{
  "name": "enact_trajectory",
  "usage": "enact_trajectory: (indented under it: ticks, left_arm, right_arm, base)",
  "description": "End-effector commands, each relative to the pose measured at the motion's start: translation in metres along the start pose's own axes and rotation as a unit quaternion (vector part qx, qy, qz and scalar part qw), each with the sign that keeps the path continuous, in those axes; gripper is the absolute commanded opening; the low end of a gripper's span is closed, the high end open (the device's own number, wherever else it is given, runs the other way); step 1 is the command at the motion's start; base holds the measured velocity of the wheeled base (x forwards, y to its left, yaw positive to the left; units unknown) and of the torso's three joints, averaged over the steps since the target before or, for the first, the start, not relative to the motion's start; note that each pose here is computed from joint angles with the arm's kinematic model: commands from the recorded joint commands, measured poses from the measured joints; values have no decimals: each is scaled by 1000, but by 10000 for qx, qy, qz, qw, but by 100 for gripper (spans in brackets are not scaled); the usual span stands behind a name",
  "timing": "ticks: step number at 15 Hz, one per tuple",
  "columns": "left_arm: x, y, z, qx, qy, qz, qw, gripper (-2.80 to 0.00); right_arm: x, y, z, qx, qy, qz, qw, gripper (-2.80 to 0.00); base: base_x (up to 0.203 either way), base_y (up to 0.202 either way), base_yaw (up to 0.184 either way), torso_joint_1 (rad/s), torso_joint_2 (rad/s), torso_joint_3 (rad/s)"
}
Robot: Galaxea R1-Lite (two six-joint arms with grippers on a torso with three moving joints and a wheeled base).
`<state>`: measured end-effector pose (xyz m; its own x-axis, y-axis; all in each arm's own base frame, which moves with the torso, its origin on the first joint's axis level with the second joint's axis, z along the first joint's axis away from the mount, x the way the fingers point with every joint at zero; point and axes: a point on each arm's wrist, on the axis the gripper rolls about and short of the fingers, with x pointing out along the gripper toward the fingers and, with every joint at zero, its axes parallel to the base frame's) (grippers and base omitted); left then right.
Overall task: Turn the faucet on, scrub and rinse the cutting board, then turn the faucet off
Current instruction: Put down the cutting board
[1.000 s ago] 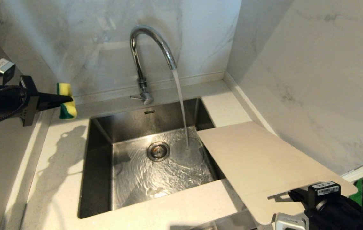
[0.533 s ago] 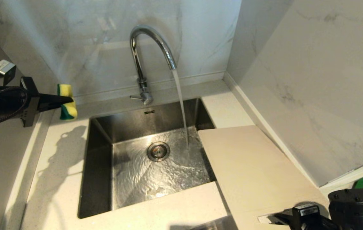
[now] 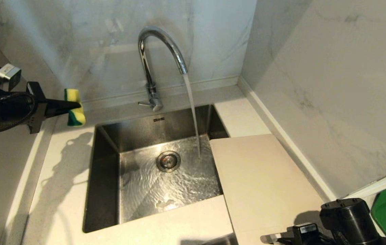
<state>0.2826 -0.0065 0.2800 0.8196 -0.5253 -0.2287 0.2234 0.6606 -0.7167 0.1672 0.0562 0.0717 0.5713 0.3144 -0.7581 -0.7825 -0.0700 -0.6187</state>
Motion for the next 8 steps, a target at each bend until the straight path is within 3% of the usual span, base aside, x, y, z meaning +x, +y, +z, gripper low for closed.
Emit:
enact_trajectory:
  ticks: [1, 8]
  left_arm:
    - [3, 2, 1, -3, -19, -25, 10000, -280]
    - [9, 6, 1, -21, 24, -9, 10000, -280]
  right_arm:
    - [17, 4, -2, 5, 5, 436, 9990, -280]
    - [45, 3, 2, -50, -148, 943, 9954, -280]
  base:
    - [0, 0, 0, 0, 0, 0]
    - [0, 0, 0, 0, 0, 0]
